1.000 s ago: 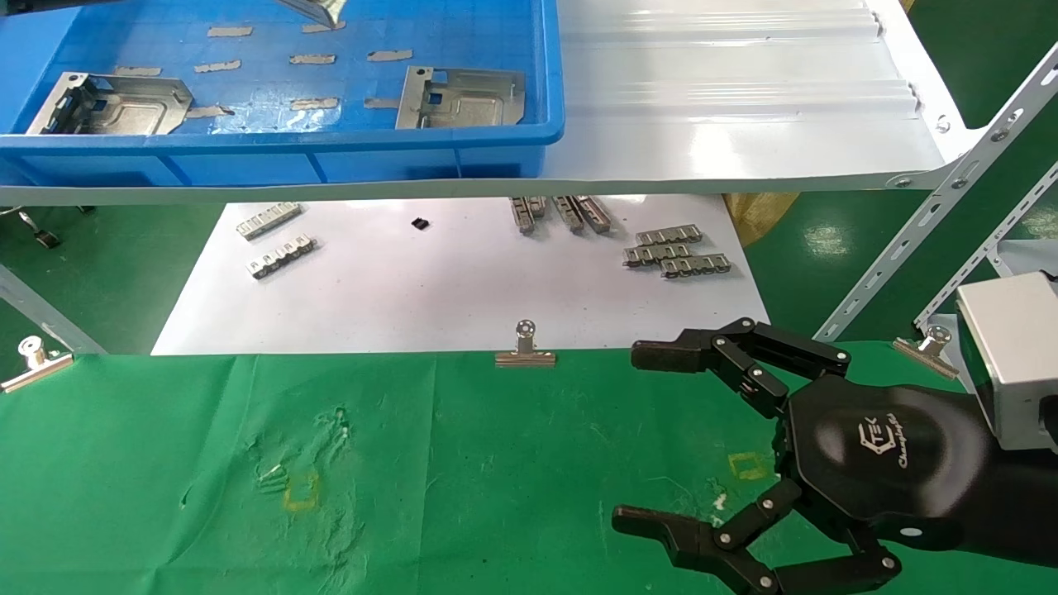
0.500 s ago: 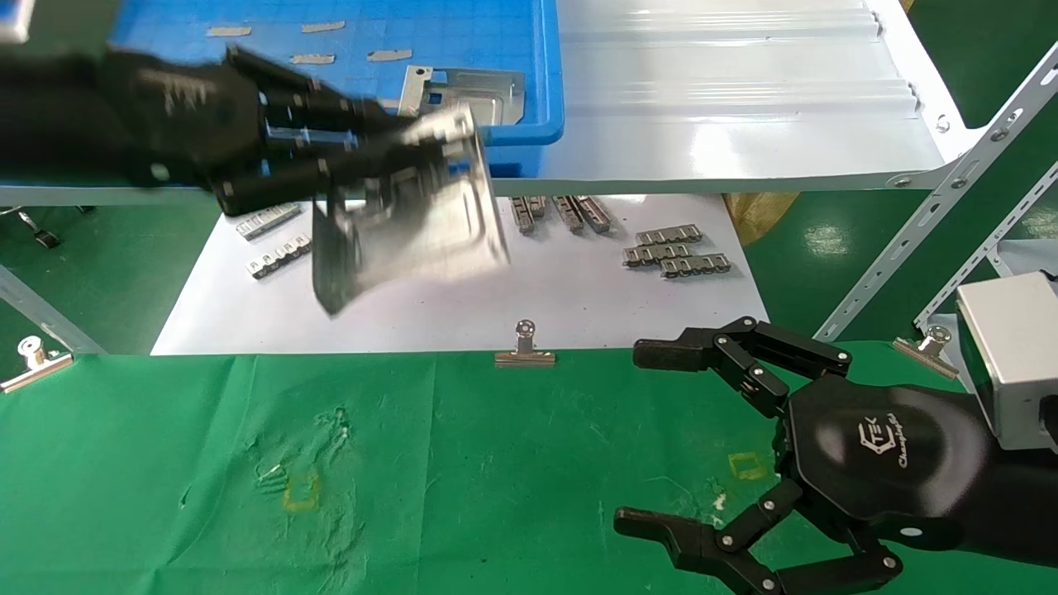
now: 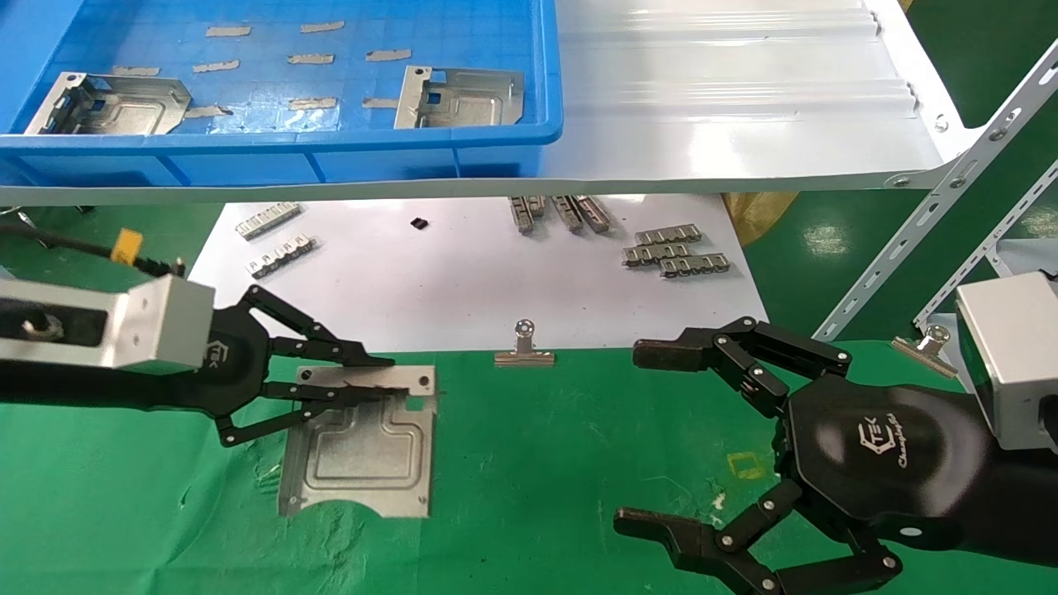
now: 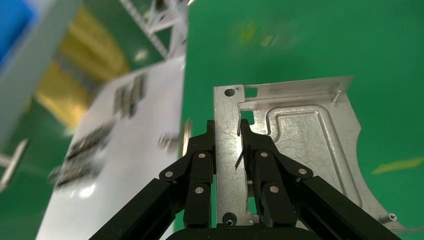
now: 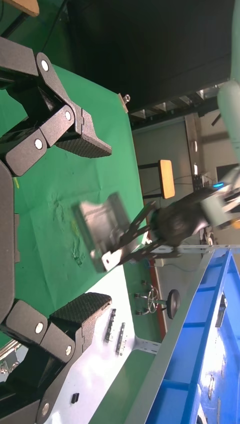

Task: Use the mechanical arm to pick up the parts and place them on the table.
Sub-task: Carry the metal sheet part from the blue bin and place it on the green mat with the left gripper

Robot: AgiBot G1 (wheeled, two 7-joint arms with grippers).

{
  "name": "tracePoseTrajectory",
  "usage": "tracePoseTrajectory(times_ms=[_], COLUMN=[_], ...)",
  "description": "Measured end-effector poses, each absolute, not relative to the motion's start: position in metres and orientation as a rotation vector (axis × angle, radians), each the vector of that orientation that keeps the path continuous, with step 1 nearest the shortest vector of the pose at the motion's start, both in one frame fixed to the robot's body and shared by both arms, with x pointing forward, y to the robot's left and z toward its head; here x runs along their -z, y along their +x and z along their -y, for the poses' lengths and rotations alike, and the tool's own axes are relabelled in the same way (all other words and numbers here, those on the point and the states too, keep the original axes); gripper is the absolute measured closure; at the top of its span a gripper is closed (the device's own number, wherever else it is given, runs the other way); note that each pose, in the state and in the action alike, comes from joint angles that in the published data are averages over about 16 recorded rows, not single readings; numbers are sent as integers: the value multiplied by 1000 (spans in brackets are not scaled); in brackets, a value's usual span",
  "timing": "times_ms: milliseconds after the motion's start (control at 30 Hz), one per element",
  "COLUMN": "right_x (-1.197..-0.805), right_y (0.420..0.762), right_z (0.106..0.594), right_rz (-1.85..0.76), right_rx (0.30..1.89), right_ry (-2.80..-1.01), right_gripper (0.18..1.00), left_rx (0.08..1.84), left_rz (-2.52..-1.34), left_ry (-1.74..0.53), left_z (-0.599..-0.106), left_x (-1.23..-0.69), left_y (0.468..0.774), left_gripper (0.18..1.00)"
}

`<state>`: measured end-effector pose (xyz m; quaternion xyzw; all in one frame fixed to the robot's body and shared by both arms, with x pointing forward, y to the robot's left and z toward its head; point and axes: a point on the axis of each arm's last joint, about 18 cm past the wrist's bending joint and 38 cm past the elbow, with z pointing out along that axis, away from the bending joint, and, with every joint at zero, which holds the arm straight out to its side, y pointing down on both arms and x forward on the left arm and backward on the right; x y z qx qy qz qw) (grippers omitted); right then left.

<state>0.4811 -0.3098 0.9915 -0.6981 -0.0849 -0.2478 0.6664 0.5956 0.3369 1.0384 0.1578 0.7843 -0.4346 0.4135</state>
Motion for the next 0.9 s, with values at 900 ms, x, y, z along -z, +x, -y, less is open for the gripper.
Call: tracePoseTrajectory(times_ms=[900], right_x=[-991], right_y=[481], right_z=[310], right_rz=[192], right_rx=[559], right_ry=[-1576], right_gripper=[178], left_rx=[800], left_rz=[-2086], left_ry=[353], left_z=[-384], left_x=[-949], left_y=[645], left_gripper=[895])
